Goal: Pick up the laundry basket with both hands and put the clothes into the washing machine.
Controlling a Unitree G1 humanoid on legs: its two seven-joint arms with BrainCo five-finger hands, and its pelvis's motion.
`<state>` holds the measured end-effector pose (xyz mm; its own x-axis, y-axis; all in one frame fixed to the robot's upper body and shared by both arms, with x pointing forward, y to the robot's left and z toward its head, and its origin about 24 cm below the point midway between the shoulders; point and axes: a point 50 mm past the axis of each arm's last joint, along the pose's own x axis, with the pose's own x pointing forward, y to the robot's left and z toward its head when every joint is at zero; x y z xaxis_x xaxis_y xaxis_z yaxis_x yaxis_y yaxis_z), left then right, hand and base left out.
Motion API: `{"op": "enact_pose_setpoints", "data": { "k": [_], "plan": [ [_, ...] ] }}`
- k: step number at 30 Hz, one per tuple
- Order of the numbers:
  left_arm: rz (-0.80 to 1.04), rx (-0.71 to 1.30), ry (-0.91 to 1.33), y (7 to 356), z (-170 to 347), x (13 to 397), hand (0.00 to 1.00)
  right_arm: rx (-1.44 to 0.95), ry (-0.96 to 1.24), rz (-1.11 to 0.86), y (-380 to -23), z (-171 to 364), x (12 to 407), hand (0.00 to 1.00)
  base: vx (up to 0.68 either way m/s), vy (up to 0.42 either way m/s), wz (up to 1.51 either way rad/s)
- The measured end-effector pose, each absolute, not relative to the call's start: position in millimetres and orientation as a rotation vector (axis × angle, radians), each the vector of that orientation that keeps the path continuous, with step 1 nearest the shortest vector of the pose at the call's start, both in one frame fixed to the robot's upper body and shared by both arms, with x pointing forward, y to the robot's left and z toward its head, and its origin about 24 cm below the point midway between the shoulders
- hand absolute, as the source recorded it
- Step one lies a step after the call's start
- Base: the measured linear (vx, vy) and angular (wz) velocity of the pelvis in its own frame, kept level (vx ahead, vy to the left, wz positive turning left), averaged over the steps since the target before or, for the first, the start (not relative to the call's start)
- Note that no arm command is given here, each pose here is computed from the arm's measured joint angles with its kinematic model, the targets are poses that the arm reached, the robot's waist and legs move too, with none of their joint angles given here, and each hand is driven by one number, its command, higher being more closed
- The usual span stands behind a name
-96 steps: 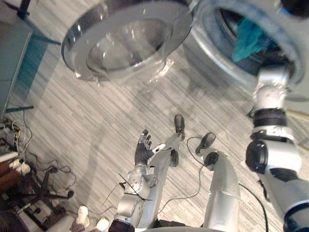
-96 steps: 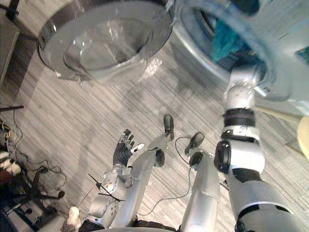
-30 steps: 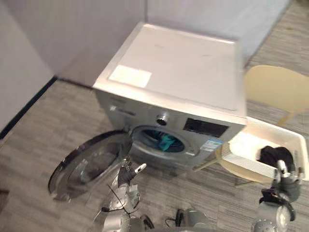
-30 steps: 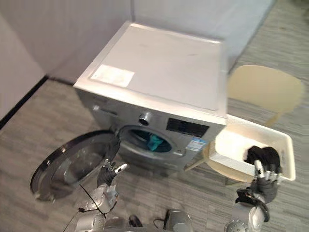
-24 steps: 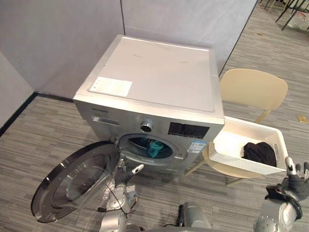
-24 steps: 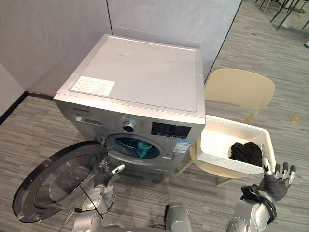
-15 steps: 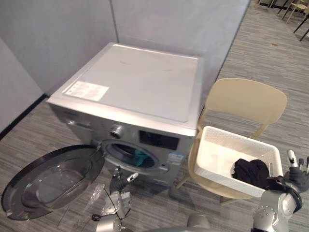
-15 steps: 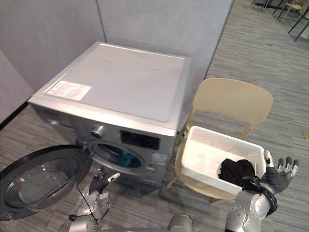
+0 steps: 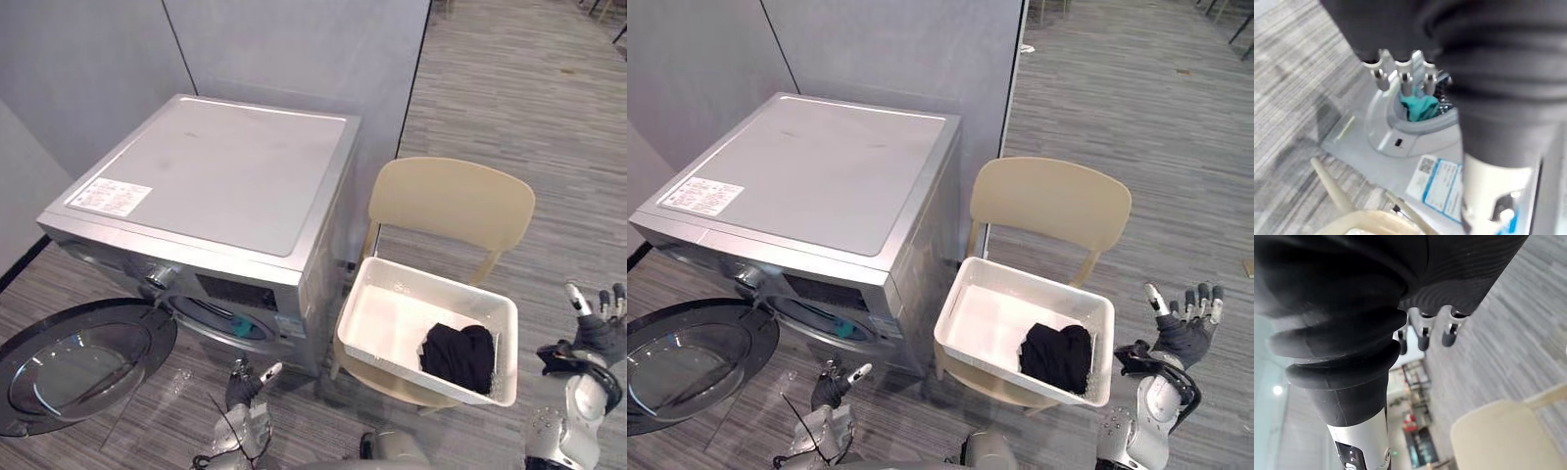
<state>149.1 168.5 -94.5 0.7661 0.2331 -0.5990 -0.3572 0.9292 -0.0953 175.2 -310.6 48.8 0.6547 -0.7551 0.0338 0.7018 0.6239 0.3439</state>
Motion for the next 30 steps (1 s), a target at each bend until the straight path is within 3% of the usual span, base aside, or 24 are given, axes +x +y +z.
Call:
{"op": "enact_pose_setpoints", "data": {
  "k": [6, 10, 16, 22, 30],
  "plan": [
    [0.244, -0.156, 0.508, 164.8, -75.0, 179.2, 0.00, 0.142, -0.109, -0.932, -333.2, 47.6, 151.1, 0.00, -0.09, 0.091, 0.17],
    [0.219, -0.127, 0.463, 168.9, -68.4, 185.1, 0.00, -0.099, -0.073, -0.845, -346.3, 65.6, 159.0, 0.00, -0.12, 0.149, -0.17],
    [0.238, -0.049, 0.459, 193.9, -67.0, 183.4, 0.00, -0.575, 0.078, -0.625, -376.8, 86.5, 197.4, 0.00, -0.09, 0.122, -0.14],
    [0.216, -0.037, 0.438, 193.5, -64.8, 185.0, 0.00, -0.912, 0.156, -0.509, -395.8, 116.5, 238.7, 0.00, -0.04, 0.017, 0.09],
    [0.190, -0.041, 0.377, 185.9, -54.8, 198.6, 0.00, -1.109, 0.214, -0.408, -391.4, 122.4, 265.3, 0.00, 0.01, 0.008, 0.17]
  ]
}}
